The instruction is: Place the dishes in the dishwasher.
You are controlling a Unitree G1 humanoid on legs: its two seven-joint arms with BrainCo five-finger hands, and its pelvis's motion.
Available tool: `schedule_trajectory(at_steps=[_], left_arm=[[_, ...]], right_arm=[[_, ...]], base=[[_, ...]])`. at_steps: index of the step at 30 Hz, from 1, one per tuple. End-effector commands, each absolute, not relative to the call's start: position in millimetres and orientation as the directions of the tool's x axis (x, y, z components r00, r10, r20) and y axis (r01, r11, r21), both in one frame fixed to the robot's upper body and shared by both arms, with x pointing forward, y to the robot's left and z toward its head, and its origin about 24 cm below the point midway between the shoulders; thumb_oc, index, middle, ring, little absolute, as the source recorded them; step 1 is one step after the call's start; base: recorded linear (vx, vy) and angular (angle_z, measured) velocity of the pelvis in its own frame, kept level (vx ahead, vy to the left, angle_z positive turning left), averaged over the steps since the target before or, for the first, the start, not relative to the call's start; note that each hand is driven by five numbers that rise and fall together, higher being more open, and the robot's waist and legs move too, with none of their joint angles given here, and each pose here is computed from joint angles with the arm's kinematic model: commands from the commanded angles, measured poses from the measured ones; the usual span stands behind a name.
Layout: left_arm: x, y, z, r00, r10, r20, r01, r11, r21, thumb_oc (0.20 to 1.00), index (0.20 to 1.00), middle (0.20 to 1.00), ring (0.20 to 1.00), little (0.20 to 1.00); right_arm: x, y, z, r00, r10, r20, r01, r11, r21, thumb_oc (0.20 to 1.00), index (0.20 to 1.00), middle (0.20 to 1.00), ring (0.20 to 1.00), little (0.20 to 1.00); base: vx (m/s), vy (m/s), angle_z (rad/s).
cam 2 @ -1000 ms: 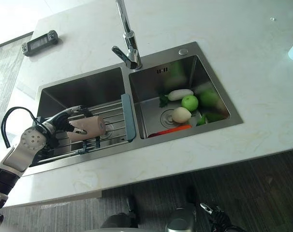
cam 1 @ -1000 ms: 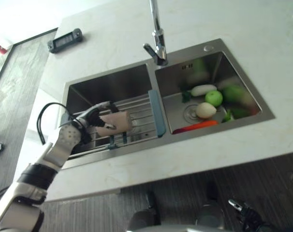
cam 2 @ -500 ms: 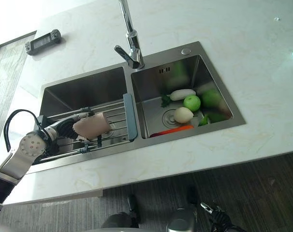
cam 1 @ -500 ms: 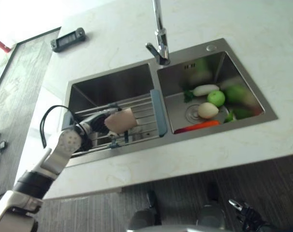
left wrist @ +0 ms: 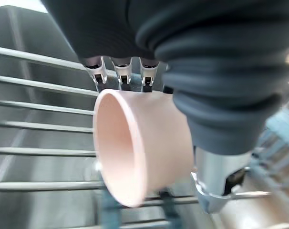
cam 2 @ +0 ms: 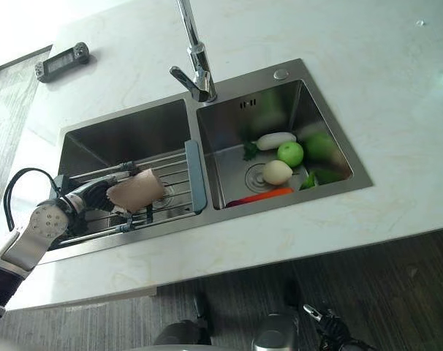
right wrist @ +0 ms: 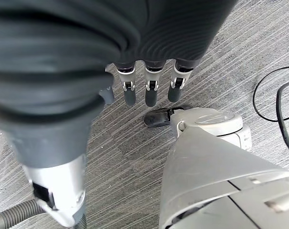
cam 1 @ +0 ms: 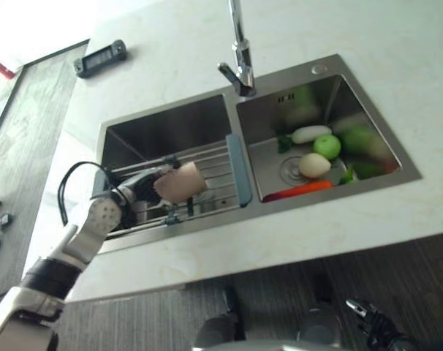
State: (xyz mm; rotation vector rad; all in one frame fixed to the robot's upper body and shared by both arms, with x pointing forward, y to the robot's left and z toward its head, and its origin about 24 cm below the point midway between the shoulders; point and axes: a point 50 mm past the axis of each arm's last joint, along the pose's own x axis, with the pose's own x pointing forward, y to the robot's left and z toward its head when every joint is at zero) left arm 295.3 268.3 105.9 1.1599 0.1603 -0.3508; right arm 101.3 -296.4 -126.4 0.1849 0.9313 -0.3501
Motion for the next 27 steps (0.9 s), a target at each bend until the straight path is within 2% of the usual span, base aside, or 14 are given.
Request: schedule_trajectory(at_steps=[1, 15, 27], left_arm=[[312, 282, 134, 0.979, -0.114, -0.168, 0.196, 0.31, 0.93, 1.0, 1.0, 1.0, 1.0, 1.0], [321, 275, 135, 0.987, -0.106, -0.124, 0.152, 0.321, 0.935, 1.0, 1.0, 1.0, 1.0, 1.0], [322, 269, 148, 0.988, -0.135, -0.074, 0.108, 0.261, 0.959, 1.0, 1.0, 1.0, 1.0, 1.0]], right_arm=[[122, -290, -120, 0.618, -0.202, -0.76, 0.379, 0.923, 0.063, 1.0, 1.0, 1.0, 1.0, 1.0], [134, -283, -118, 0.65, -0.182, -0.738, 0.364, 0.927, 0.092, 1.0, 1.0, 1.0, 1.0, 1.0], [138, -281, -117, 0.652, -0.183, -0.736, 0.366, 0.926, 0.094, 1.0, 1.0, 1.0, 1.0, 1.0]], base=[[0.0, 0.0, 0.0], [-0.01, -0.002, 0.0], [0.0, 0.0, 0.0]])
